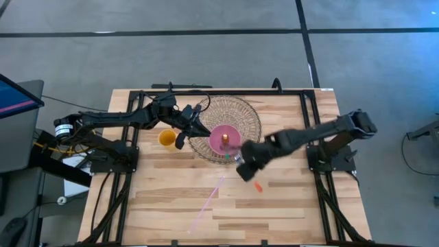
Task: Pick & Place Utensil
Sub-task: Put the orange fork into the pink bowl
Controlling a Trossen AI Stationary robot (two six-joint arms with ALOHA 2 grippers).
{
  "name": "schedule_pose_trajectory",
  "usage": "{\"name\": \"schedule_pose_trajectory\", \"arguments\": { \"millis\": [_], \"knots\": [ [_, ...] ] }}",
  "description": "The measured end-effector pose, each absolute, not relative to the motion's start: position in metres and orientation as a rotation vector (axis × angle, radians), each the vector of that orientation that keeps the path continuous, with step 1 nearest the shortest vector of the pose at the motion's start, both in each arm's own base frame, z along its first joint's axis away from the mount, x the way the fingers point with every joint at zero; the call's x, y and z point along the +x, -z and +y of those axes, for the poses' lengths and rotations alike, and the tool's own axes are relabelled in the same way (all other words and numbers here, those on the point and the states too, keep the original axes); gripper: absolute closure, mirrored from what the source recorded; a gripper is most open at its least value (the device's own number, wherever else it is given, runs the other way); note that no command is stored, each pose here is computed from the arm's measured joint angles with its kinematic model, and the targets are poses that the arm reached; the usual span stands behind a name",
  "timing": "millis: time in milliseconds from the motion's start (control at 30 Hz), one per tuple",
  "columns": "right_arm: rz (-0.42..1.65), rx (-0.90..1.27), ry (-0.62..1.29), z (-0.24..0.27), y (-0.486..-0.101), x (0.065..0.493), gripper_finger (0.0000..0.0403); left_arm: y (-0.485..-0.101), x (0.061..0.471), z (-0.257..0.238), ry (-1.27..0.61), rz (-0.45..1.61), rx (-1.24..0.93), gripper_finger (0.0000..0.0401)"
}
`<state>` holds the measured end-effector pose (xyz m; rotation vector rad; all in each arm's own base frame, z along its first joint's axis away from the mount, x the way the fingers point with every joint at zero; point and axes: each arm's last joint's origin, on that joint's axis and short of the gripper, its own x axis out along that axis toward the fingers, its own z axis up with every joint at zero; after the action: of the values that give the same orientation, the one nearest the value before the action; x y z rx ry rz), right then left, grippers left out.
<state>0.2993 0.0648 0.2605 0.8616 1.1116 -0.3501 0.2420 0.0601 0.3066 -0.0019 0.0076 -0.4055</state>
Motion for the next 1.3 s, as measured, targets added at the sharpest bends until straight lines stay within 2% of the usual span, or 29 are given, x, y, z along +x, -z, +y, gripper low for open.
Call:
{"name": "schedule_pose_trajectory", "arguments": {
  "millis": [167,433,600,733,1000,1300],
  "knots": [
    [1.11,0.907,0.323,0.018,-0.262,0.321,0.0402,-0.306,0.242,0.06,0.406,0.008,-0.002,0.0357],
    [1.246,1.111,0.239,-0.046,-0.221,0.345,0.0402,-0.306,0.242,0.06,0.406,0.008,-0.004,0.0357],
    [1.262,1.226,0.175,-0.076,-0.205,0.357,0.0403,-0.306,0.242,0.06,0.406,0.008,-0.002,0.0357],
    [1.277,1.309,0.145,-0.093,-0.195,0.366,0.0403,-0.3,0.241,0.06,0.406,0.025,-0.011,0.0357],
    [1.246,1.294,0.15,-0.114,-0.187,0.378,0.0403,-0.288,0.239,0.059,0.406,0.053,-0.028,0.0357],
    [1.26,1.289,0.132,-0.115,-0.183,0.377,0.0397,-0.285,0.239,0.059,0.406,0.064,-0.042,0.0357]
  ]
}}
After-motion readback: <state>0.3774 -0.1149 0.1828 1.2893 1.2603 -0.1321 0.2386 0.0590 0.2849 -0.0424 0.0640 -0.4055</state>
